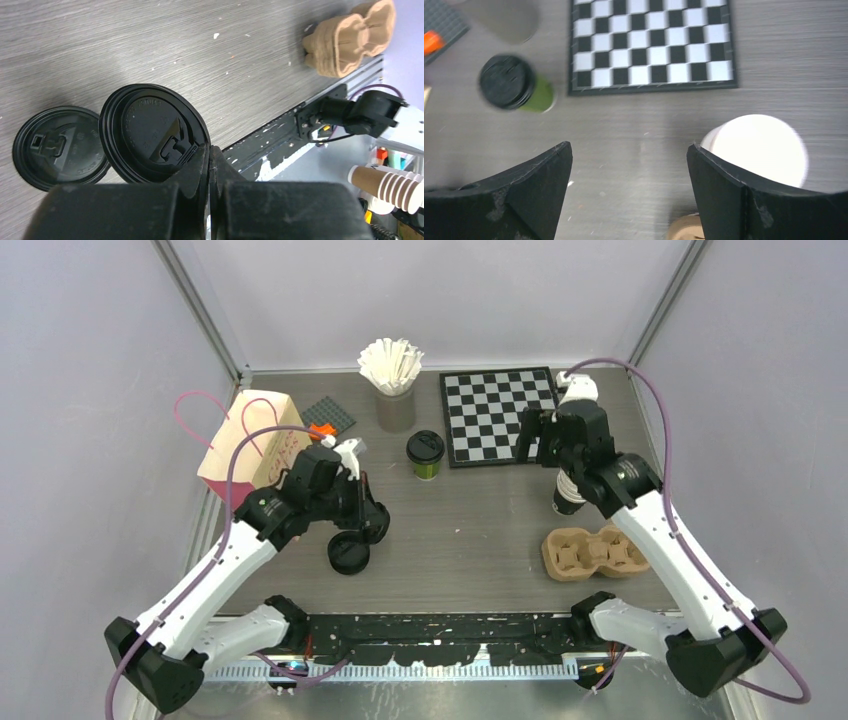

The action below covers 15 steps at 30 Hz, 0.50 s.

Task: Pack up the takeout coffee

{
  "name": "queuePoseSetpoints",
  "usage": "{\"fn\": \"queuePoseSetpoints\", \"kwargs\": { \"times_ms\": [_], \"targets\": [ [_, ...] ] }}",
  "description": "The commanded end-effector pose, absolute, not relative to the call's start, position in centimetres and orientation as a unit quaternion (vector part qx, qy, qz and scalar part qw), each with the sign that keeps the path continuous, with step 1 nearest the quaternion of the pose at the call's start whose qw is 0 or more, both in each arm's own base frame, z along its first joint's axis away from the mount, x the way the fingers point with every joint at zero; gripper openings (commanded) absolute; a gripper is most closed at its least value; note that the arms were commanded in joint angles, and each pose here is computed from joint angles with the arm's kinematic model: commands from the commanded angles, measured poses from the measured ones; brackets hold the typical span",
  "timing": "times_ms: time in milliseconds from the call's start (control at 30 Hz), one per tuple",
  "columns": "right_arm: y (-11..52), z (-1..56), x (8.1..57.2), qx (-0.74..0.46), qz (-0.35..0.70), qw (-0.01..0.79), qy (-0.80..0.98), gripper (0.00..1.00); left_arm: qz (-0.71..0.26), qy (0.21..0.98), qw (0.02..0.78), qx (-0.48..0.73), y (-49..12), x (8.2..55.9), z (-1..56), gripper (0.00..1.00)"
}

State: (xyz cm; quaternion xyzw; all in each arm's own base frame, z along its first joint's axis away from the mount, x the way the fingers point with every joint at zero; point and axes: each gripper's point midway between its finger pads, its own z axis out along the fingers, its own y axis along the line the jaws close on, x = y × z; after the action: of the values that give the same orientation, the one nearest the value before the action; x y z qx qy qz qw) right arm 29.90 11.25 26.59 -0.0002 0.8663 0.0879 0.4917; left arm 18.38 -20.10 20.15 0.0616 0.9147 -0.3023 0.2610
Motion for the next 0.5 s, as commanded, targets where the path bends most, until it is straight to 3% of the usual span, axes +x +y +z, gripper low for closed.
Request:
{"fn": "queuePoseSetpoints", "kwargs": {
  "times_ms": [0,233,467],
  "targets": [
    [5.4,27.0,31.5,0.057,-0.085,0.480,0.871,0.87,-0.356,0.885,0.290,0.075,-21.4,18.3,22.7,0.00],
    [4.7,22.7,31.4,0.034,-0.104,0.387,0.915,0.74,-0.355,0.881,0.296,0.099,-21.2,17.7,22.0,0.00],
    [3.6,22.5,31.2,0.032,-0.128,0.371,0.919,0.60,-0.332,0.888,0.300,0.103,-20.4,17.8,21.1,0.00]
  ]
}}
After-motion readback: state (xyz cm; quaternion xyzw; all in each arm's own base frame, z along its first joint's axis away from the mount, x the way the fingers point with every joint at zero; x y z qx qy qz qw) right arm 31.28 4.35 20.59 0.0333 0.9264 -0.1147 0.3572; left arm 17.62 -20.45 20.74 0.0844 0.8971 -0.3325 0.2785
